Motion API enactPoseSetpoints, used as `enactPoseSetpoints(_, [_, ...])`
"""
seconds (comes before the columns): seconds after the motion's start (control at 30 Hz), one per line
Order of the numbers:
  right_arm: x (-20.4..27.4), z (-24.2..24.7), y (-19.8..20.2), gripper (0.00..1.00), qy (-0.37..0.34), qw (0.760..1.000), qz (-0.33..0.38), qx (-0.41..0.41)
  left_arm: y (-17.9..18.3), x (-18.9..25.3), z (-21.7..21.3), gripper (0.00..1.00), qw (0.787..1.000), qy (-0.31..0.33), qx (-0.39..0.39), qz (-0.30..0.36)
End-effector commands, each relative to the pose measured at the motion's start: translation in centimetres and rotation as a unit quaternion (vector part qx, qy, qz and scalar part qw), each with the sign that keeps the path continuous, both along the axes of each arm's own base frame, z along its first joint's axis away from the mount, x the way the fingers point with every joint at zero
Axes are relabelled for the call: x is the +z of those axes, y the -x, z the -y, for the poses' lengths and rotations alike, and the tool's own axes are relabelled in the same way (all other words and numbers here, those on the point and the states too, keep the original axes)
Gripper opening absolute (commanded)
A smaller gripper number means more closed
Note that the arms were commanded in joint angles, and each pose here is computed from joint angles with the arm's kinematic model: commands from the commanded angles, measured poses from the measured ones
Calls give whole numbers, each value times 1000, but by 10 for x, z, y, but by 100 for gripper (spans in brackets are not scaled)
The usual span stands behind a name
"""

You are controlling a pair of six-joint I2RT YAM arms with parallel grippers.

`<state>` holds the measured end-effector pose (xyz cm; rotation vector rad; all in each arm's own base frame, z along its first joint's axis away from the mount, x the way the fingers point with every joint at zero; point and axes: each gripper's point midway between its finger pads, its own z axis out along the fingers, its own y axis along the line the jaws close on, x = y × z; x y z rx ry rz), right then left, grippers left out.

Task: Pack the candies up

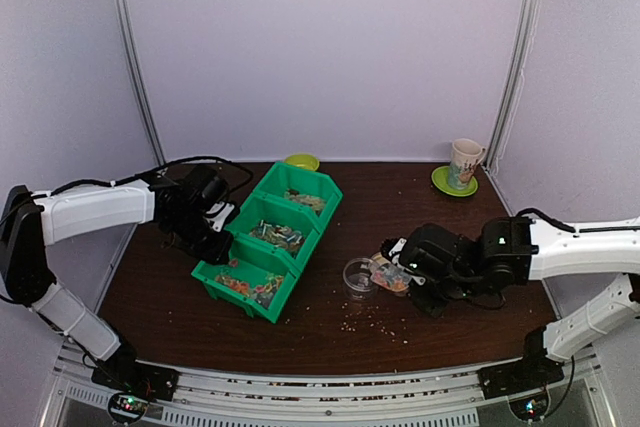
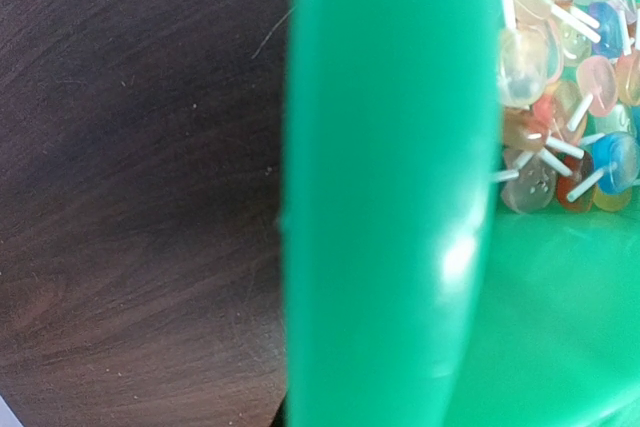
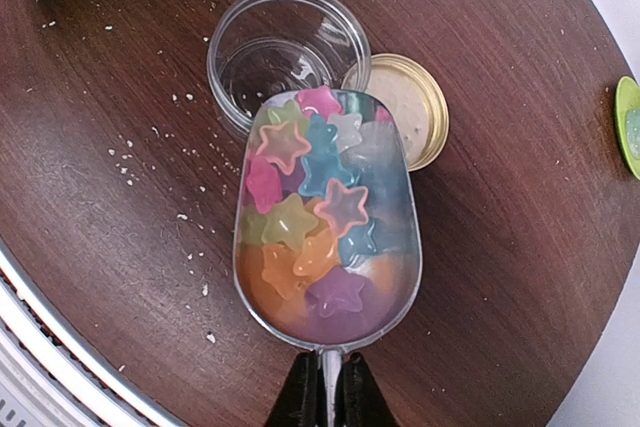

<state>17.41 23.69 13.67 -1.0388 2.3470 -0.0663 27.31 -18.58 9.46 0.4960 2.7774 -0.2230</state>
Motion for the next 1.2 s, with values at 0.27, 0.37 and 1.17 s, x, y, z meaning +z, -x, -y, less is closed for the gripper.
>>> enactPoseSetpoints(0.27, [7,-14,-9,0,33,999,5,15,-31,33,28,0,994,78,-3,71])
enactPoseSetpoints(0.37, [6,-19,-11,0,42,999,4,15,-32,34,29,0,994,79,-3,73])
enactPoseSetpoints(1.17, [27,-24,-20,0,134,990,-7,40,-32,33,30,0,994,80,-3,70])
